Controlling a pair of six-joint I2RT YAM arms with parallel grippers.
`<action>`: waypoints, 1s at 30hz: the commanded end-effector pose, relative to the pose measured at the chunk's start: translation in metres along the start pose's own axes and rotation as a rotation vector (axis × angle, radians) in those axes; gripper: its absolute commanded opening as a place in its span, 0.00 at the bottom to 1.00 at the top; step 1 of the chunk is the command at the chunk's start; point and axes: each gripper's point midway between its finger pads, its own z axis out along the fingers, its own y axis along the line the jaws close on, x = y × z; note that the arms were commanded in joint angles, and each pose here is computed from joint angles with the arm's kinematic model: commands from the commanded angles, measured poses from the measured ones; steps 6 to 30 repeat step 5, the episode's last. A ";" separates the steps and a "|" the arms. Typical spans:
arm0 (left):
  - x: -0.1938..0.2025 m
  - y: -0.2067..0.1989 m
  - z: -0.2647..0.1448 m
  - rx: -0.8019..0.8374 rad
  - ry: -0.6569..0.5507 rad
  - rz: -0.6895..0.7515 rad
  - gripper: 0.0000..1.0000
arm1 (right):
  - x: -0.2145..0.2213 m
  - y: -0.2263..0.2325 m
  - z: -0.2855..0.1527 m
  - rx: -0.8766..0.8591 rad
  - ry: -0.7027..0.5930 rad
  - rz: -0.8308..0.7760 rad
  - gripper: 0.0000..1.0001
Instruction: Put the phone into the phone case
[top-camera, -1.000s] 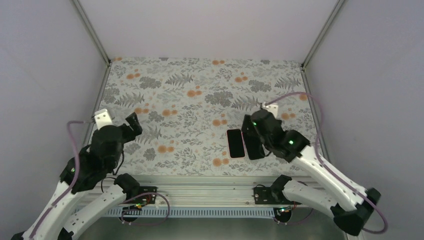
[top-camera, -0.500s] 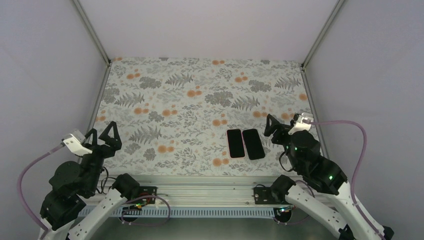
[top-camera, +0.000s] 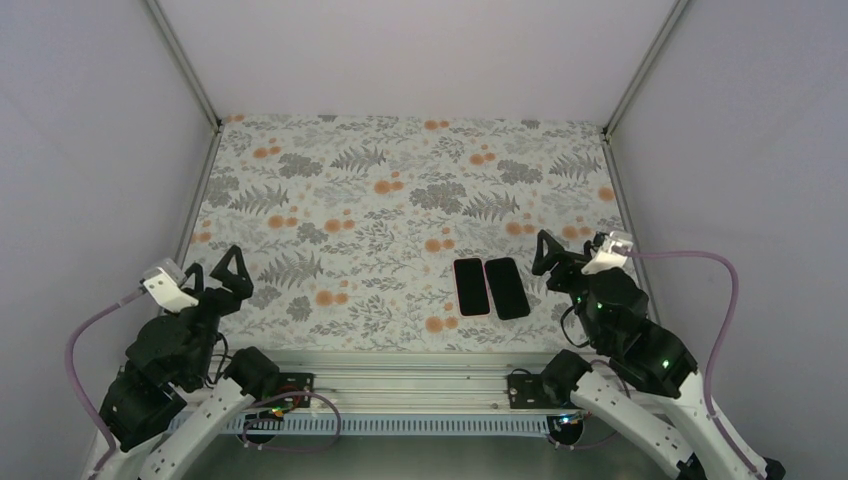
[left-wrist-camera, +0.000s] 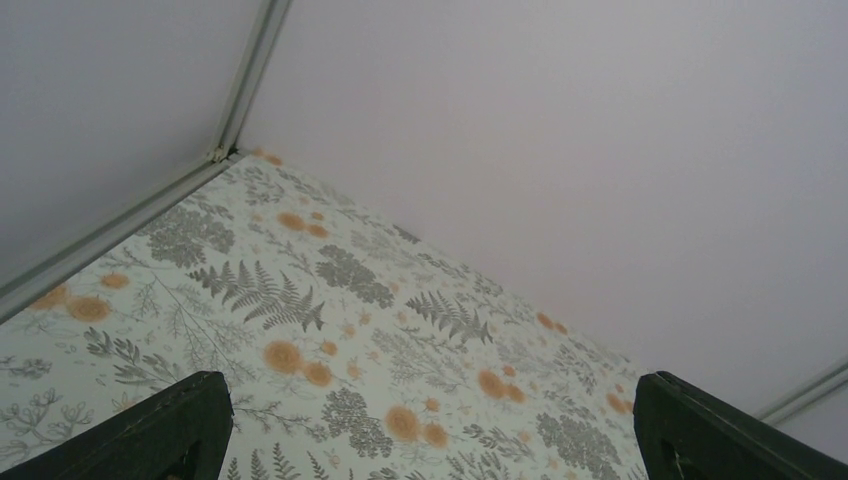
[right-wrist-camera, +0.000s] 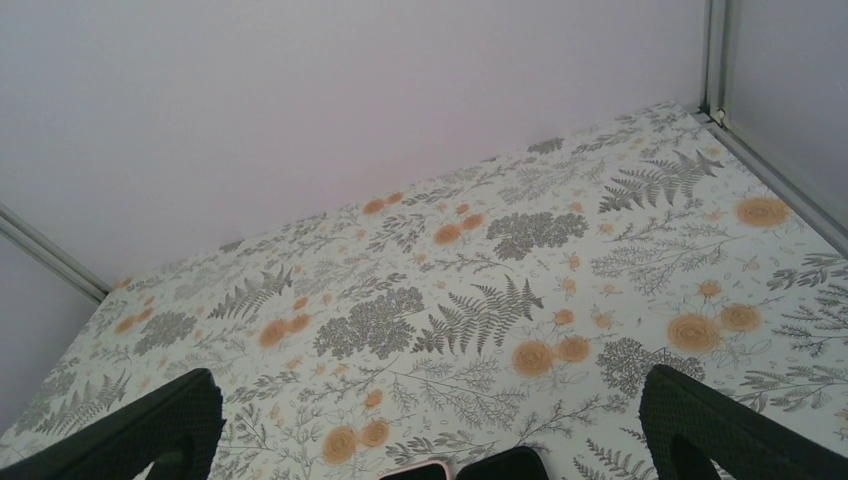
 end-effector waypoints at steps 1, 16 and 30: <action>-0.003 0.006 -0.002 -0.023 -0.021 -0.019 1.00 | -0.005 -0.009 0.000 0.045 -0.041 0.020 0.99; -0.001 0.005 0.000 -0.028 -0.011 -0.008 1.00 | -0.006 -0.011 -0.001 0.047 -0.046 0.027 0.99; -0.001 0.005 0.000 -0.028 -0.011 -0.008 1.00 | -0.006 -0.011 -0.001 0.047 -0.046 0.027 0.99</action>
